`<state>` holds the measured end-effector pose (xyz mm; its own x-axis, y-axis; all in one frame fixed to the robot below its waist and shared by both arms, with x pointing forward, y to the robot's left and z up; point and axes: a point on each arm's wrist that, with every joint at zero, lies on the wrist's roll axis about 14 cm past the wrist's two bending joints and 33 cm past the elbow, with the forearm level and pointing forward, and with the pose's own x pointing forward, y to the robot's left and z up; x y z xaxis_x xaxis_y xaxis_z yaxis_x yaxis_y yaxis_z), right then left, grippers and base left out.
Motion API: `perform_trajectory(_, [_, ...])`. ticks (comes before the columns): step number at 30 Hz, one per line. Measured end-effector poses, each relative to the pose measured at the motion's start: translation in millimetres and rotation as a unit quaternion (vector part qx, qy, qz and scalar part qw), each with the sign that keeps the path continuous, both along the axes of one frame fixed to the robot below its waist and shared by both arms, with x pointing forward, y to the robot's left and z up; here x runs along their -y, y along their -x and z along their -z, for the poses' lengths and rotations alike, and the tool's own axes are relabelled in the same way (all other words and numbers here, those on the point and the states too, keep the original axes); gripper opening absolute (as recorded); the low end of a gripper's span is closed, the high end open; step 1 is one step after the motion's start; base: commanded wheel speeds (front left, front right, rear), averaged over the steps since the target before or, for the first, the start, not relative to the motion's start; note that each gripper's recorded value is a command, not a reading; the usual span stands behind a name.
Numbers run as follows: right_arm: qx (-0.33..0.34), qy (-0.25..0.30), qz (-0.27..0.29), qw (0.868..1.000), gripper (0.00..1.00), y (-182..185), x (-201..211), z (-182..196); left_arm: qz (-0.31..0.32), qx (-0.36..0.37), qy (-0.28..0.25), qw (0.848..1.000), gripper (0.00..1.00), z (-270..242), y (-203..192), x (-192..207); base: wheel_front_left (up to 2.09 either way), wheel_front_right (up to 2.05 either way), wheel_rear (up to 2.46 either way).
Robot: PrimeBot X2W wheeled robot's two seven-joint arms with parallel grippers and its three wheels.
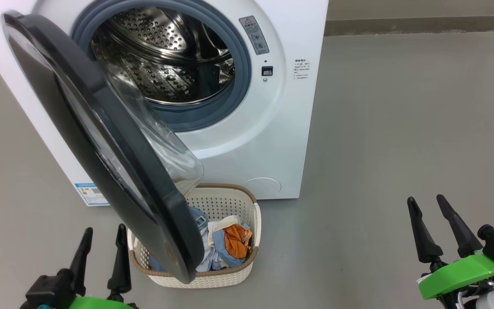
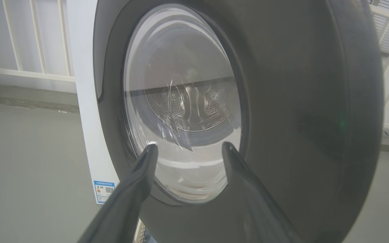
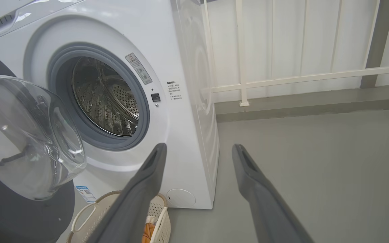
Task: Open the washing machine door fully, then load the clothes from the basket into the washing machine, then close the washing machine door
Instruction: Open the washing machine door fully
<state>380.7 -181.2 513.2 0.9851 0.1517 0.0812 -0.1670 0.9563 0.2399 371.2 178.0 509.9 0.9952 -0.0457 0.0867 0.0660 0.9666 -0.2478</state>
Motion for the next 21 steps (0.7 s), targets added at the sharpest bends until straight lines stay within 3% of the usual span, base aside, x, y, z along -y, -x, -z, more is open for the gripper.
perform_trajectory(21, [-0.008, 0.005, -0.013, 1.000, 1.00, 2.1, -7.4, 5.0, -0.004, 0.004, 0.003, 1.000, 1.00, -2.4, 1.4, -1.2, 0.00, 0.00, 0.00])
